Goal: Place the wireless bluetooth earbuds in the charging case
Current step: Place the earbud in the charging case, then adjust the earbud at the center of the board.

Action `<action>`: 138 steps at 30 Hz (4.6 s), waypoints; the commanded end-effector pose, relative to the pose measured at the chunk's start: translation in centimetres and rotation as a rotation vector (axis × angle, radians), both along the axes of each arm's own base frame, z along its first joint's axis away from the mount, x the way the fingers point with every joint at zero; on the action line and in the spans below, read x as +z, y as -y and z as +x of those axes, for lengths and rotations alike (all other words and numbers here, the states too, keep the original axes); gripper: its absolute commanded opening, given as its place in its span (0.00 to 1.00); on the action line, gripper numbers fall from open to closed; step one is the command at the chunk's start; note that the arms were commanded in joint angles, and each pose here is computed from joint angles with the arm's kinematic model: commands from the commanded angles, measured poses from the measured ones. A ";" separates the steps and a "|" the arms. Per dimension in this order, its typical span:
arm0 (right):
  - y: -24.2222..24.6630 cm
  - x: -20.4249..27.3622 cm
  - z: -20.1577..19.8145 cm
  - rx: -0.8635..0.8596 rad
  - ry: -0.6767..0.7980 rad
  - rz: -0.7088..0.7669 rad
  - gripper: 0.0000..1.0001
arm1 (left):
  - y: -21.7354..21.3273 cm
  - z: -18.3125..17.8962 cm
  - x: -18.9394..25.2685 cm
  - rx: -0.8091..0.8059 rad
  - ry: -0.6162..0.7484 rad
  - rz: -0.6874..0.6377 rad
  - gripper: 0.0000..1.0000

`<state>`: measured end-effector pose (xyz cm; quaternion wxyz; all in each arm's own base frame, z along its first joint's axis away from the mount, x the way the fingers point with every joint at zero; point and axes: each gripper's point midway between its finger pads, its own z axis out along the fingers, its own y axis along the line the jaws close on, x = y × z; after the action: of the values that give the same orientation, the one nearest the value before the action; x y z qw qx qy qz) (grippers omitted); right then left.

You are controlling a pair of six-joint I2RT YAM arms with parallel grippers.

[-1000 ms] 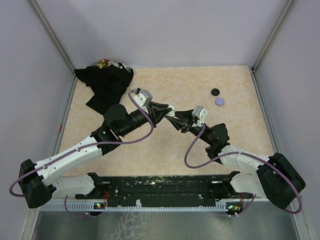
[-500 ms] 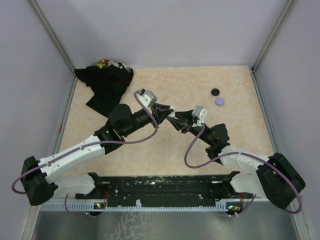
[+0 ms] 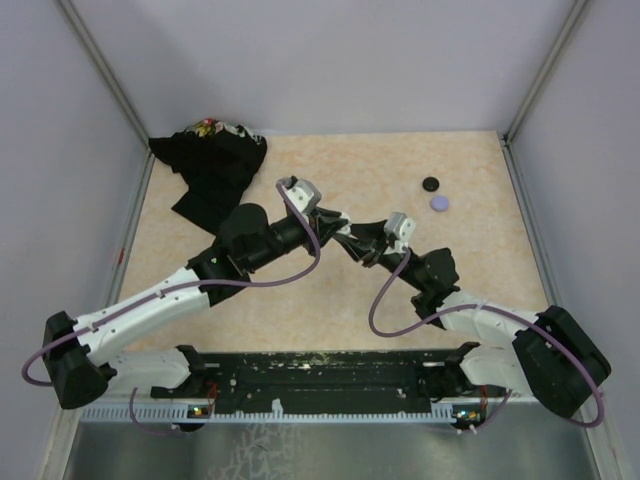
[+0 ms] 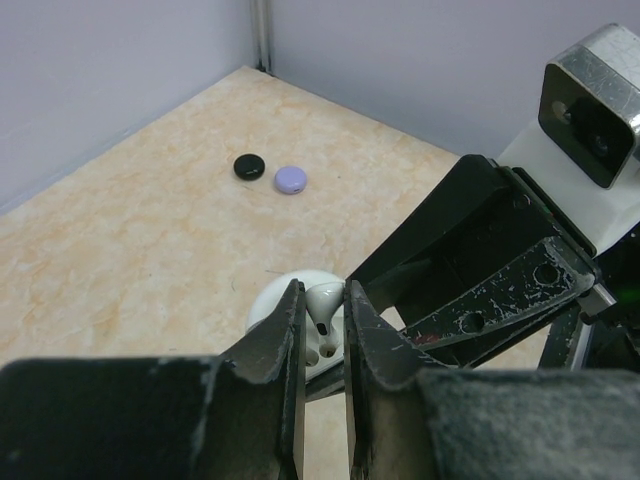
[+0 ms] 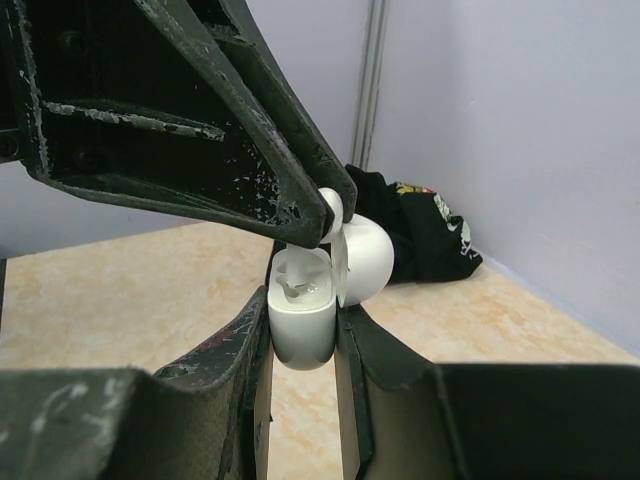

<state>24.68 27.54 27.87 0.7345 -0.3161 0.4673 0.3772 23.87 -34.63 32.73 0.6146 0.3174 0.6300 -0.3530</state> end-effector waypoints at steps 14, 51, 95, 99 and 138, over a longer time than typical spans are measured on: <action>0.5 2.6 -1.0 0.007 0.077 0.069 0.00 | 1.2 -0.7 -0.6 -0.023 -0.042 0.063 0.00; 0.9 2.4 -1.0 -0.016 0.086 0.080 0.00 | 0.6 -0.4 -1.8 0.067 -0.100 0.192 0.15; 3.0 -3.5 -0.7 -0.122 0.019 0.027 0.00 | -19.2 3.5 -20.0 0.800 -0.847 0.262 0.72; 3.1 -3.8 -0.9 -0.116 0.012 0.037 0.00 | -20.4 4.0 -22.4 0.854 -0.886 0.293 0.58; 3.2 -4.4 -1.0 -0.116 -0.008 0.037 0.00 | -23.4 8.0 -29.4 0.984 -0.996 0.443 0.32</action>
<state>24.18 24.59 21.60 0.7401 -0.2845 0.5092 0.3347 30.67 -11.34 2.82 0.2548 -0.0822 0.9634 -0.0090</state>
